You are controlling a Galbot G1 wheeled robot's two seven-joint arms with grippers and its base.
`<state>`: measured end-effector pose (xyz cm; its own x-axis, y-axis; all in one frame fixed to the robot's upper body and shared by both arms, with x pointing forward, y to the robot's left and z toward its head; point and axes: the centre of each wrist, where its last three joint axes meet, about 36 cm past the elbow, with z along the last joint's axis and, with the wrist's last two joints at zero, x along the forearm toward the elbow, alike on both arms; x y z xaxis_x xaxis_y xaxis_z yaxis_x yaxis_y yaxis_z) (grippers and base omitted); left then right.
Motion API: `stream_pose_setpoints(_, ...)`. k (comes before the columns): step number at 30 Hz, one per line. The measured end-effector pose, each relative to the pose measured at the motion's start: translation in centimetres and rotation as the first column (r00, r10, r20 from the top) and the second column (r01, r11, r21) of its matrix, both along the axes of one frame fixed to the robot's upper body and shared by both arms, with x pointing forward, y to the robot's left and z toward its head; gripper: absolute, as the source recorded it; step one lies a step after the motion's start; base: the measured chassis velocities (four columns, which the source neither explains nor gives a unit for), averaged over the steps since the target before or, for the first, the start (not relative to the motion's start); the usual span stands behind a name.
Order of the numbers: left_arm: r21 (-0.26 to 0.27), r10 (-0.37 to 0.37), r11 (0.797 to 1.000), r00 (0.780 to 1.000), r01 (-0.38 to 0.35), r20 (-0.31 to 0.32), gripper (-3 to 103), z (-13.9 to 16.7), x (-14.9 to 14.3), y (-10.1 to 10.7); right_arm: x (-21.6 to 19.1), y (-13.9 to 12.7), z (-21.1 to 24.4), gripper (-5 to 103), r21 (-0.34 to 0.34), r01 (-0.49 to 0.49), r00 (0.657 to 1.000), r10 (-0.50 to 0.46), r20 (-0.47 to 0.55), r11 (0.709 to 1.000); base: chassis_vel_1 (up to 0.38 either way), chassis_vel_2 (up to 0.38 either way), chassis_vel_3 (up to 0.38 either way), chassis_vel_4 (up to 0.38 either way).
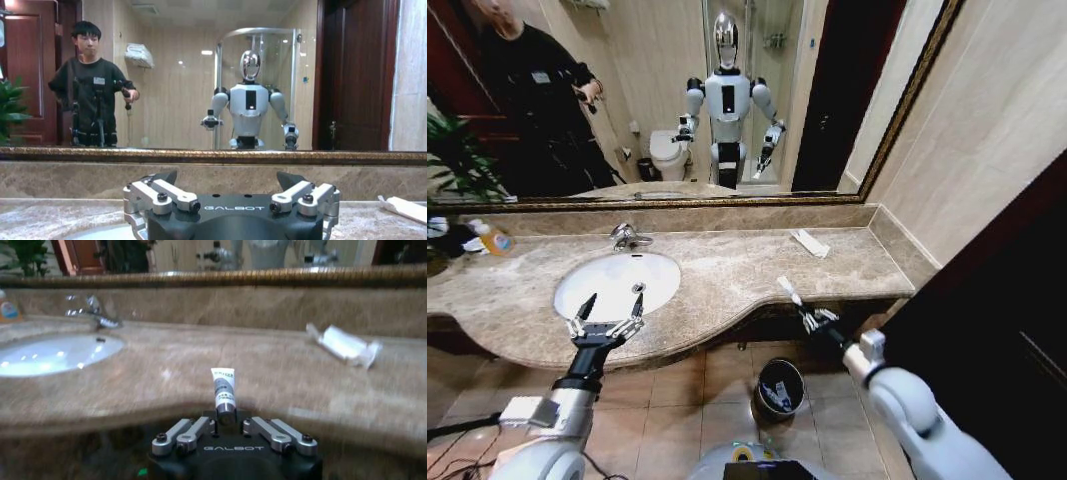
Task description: Pick up the trash from the sink and place it in the trash bin.
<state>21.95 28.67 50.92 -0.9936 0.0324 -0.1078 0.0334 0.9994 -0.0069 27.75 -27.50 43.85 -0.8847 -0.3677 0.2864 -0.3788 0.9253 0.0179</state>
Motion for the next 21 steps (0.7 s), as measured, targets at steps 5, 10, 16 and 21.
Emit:
stream_pose_setpoints(5, 0.000, 0.000, 1.000, 1.000, 0.000, 0.000, 100, 0.0, 0.0, 0.0, -2.2, 0.3, -4.9, 17, 0.010, 0.021, 0.995, -0.020, -0.099, 1.000, 0.000, 0.000, 0.000, 0.000)
stream_pose_setpoints(10, 0.000, 0.000, 1.000, 1.000, 0.000, 0.000, 100, 0.0, 0.0, 0.0, -2.0, 0.4, -9.3, 17, -0.017, 0.042, 0.987, -0.045, -0.153, 0.999, 0.000, 0.000, 0.000, 0.000)
stream_pose_setpoints(16, 0.000, 0.000, 1.000, 1.000, 0.000, 0.000, 100, 0.0, 0.0, 0.0, -1.2, 1.6, -15.0, 17, -0.018, 0.094, 0.961, -0.096, -0.260, 0.995, 0.000, 0.000, 0.000, 0.000)
stream_pose_setpoints(21, 0.000, 0.000, 1.000, 1.000, 0.000, 0.000, 100, 0.0, 0.0, 0.0, 0.3, 1.8, -19.7, 17, -0.051, 0.140, 0.940, -0.149, -0.308, 0.989, 0.000, 0.000, 0.000, 0.000)
